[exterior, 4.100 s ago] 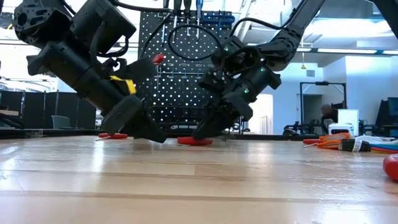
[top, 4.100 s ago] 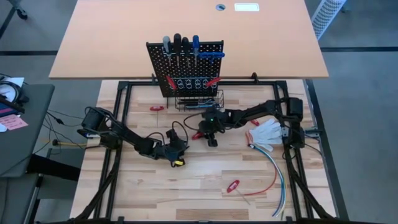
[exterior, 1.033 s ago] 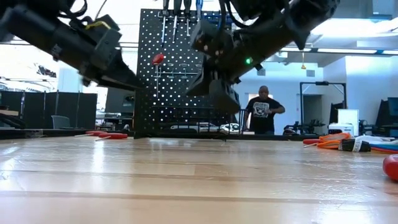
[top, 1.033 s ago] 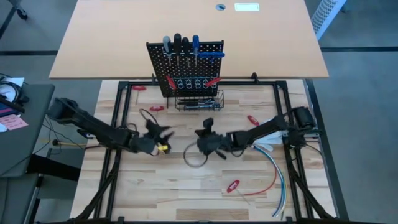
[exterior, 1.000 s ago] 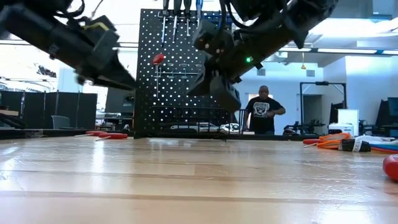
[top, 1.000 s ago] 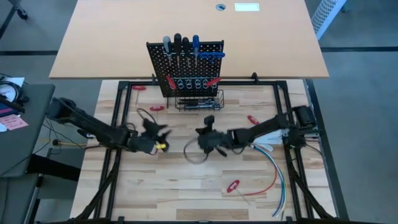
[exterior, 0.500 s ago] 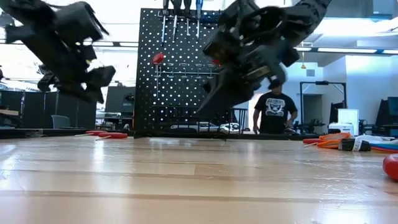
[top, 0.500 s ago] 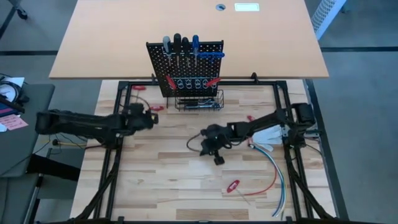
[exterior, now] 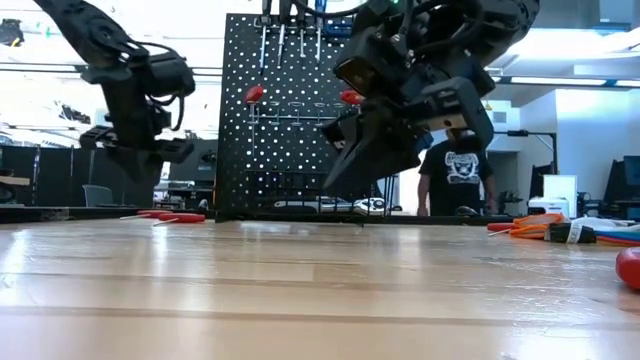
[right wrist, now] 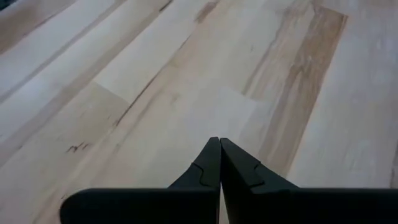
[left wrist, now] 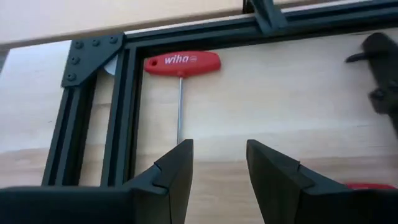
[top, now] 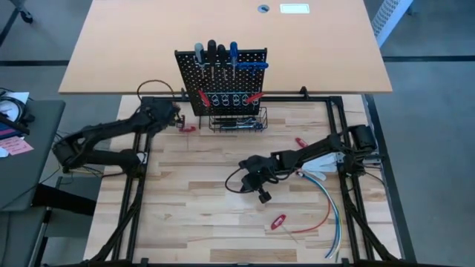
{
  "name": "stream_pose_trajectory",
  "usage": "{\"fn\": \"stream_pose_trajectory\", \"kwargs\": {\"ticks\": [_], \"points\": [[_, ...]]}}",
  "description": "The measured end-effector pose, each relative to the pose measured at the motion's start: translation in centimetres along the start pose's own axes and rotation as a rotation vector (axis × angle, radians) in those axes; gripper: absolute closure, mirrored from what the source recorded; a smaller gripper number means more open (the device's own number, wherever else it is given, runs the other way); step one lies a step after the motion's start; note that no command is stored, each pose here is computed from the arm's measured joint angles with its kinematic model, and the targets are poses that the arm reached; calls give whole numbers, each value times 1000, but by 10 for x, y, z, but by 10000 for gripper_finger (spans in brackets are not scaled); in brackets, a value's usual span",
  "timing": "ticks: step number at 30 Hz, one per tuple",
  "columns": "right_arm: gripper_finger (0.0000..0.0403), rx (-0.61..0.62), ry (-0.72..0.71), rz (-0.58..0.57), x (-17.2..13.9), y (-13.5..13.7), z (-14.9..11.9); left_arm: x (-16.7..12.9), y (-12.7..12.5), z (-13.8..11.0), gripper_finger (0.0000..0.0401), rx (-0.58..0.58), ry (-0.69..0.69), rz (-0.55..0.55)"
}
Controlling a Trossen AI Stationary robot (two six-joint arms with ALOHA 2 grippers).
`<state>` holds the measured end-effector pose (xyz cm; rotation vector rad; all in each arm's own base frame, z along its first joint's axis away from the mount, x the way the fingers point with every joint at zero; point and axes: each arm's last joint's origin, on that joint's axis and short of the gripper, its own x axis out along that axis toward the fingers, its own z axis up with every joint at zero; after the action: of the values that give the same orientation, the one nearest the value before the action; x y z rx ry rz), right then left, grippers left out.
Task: Hang tools onto peg board
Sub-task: Hang the red allen wrench on the pegboard
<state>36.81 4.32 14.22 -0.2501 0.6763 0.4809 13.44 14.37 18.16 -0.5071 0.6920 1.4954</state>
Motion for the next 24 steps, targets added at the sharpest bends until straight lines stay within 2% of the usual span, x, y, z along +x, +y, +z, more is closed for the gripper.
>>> {"fn": "stream_pose_trajectory", "kwargs": {"ticks": [5, 12, 24], "points": [[393, 1, 4, 1, 0, 0, 0, 23, 7, 15, 257, 32, 83, 27], [393, 4, 4, -6, -1, -2, -1, 44, 1, 23, 257, 58, 159, 22], [393, 13, 20, -5, -1, -3, -3, 91, -16, 31, 257, 137, 363, 156]]}}
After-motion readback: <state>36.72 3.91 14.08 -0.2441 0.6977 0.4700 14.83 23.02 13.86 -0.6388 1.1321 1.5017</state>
